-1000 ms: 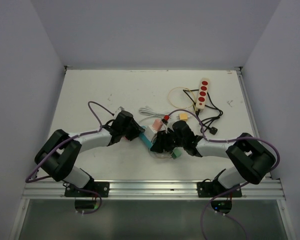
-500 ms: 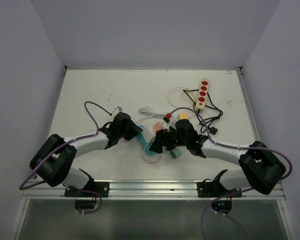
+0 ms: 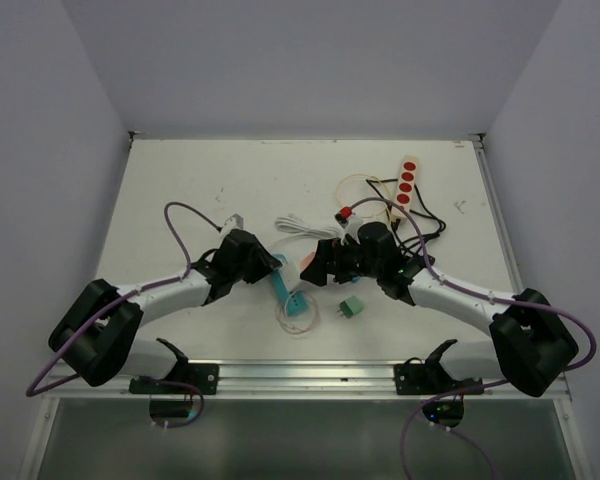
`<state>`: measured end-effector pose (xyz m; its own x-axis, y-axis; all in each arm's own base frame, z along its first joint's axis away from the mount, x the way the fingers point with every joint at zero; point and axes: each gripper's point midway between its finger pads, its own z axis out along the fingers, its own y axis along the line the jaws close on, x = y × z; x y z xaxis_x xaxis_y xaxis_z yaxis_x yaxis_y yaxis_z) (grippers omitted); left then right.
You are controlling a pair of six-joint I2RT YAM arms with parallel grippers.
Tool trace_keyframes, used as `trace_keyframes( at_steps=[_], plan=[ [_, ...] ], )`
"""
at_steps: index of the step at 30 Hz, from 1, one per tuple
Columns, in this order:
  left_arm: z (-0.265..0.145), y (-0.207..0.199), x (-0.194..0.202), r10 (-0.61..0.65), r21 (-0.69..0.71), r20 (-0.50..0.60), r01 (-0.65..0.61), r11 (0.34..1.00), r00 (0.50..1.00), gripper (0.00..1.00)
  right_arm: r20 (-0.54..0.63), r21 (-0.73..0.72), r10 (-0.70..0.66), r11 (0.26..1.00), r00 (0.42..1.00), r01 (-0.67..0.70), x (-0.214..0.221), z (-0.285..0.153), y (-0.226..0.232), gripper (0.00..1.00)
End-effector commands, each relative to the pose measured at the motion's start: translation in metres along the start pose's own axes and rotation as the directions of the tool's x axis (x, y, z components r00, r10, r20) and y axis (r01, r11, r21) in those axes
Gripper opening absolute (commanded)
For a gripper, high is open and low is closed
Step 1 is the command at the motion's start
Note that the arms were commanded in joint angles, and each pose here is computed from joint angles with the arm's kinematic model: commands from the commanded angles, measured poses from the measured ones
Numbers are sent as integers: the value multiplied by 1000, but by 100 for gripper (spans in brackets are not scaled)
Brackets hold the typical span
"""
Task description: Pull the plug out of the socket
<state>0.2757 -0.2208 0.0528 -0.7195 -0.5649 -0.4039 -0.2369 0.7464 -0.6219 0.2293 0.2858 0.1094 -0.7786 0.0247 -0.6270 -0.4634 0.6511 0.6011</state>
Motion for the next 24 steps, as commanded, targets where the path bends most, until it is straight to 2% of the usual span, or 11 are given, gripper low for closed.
trace_keyframes(
  at_steps=[1, 6, 13, 17, 18, 19, 21, 22, 24],
  plan=[
    [-4, 1, -5, 63, 12, 30, -64, 998, 998, 0, 78, -24, 10, 1000, 997, -8, -32, 0, 17, 91],
    [-8, -4, -5, 65, 45, 34, -66, 997, 997, 0, 77, -19, 35, 999, 996, -33, -37, 12, 14, 79],
    [-11, -4, -9, 56, 49, 56, -59, 997, 997, 0, 47, -36, 56, 998, 997, -55, -33, 21, 14, 55],
    [-11, -2, -10, 58, 41, 62, -60, 997, 996, 0, 15, -47, 53, 998, 998, -52, -28, 19, 17, 47],
    [-10, -1, -10, 59, 37, 65, -62, 997, 996, 0, 13, -48, 50, 998, 999, -49, -28, 18, 18, 42],
    [-10, 0, -10, 59, 32, 67, -61, 998, 996, 0, 6, -46, 49, 998, 999, -49, -27, 17, 17, 30],
    [-9, 4, -12, 62, 13, 73, -63, 998, 995, 0, 2, -49, 48, 998, 999, -48, -28, 16, 20, 19],
    [-9, 7, -11, 69, -1, 70, -69, 998, 995, 0, -12, -41, 52, 998, 999, -53, -26, 15, 19, 9],
    [-9, 15, -15, 80, -42, 91, -76, 996, 993, 0, -13, -29, 46, 998, 999, -47, -28, 14, 19, 0]
  ],
)
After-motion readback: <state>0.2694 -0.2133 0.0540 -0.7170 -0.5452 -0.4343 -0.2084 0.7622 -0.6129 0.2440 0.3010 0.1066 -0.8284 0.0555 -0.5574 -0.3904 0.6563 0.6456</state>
